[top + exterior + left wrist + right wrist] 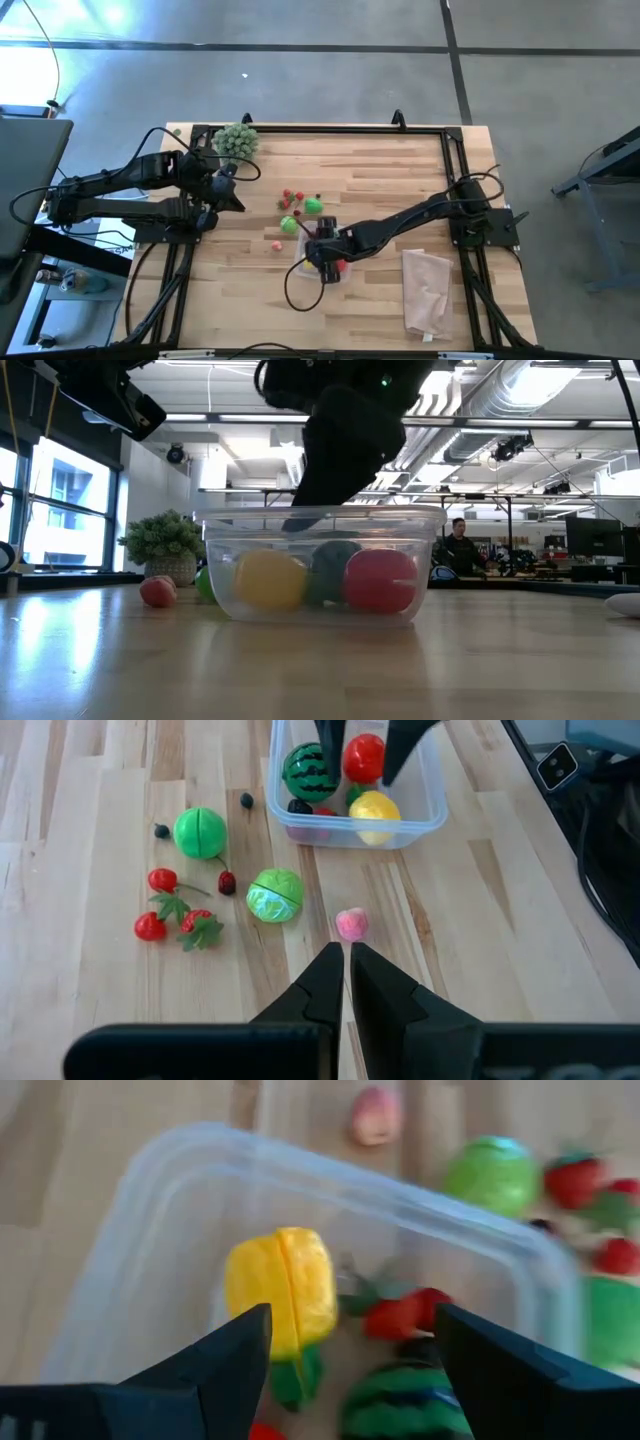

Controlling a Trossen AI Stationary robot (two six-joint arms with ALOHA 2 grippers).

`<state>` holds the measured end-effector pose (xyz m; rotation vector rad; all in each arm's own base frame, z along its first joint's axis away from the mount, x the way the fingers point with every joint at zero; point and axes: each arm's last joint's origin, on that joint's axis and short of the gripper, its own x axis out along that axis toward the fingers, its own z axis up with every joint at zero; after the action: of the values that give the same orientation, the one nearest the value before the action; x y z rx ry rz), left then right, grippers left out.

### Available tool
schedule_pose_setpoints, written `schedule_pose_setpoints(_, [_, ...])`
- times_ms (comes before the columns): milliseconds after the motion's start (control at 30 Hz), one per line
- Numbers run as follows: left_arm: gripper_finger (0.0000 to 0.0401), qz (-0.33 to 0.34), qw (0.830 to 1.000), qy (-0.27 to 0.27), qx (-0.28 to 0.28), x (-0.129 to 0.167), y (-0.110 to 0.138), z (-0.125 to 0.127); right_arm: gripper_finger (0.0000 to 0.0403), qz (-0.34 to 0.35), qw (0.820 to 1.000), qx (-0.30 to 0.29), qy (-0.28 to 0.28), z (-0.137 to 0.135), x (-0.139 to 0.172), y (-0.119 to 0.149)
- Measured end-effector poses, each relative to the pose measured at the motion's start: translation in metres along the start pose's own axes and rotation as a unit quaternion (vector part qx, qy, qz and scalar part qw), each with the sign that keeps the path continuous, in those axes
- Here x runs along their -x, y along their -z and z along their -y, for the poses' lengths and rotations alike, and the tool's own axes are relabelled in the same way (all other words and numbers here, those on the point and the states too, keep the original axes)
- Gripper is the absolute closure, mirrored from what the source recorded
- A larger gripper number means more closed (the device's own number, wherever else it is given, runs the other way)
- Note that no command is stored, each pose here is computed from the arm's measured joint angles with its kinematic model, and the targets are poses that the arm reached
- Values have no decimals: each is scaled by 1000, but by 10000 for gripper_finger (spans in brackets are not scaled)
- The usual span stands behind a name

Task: Pick and placing Produce into tupperware
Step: Adjust the transparent bin on the table

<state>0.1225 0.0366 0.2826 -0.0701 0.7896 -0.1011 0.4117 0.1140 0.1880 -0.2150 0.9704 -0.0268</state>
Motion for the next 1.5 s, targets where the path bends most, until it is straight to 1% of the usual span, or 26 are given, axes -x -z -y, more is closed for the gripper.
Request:
schedule_pose_setpoints(167, [387,0,1000,0,0,0,0,0,132,-5,999,-12,31,4,25,-1])
schedule_pose_setpoints(233, [387,0,1000,0,0,0,0,0,133,-20,998,-19,52,5,34,2])
schedule_pose_setpoints(333, [387,0,1000,0,0,0,0,0,139,-57,995,-30,72,2,37,11])
schedule_pose_setpoints(433, [387,0,1000,0,0,0,0,0,162,-71,994,-45,74,0,38,15])
schedule_pose_setpoints(667, [387,0,1000,0,0,0,0,0,242,-102,989,-63,83,1,39,22])
schedule_pose_setpoints(800, [387,0,1000,0,0,0,0,0,268,-114,987,-74,87,1,40,25])
schedule_pose_setpoints(1067, [387,0,1000,0,0,0,0,0,274,-126,983,-79,105,3,40,28])
schedule_pose_setpoints(1233, [387,0,1000,0,0,0,0,0,274,-139,981,-82,104,7,34,30])
schedule_pose_setpoints(1500, [387,0,1000,0,0,0,0,0,274,-146,979,-90,115,17,29,30])
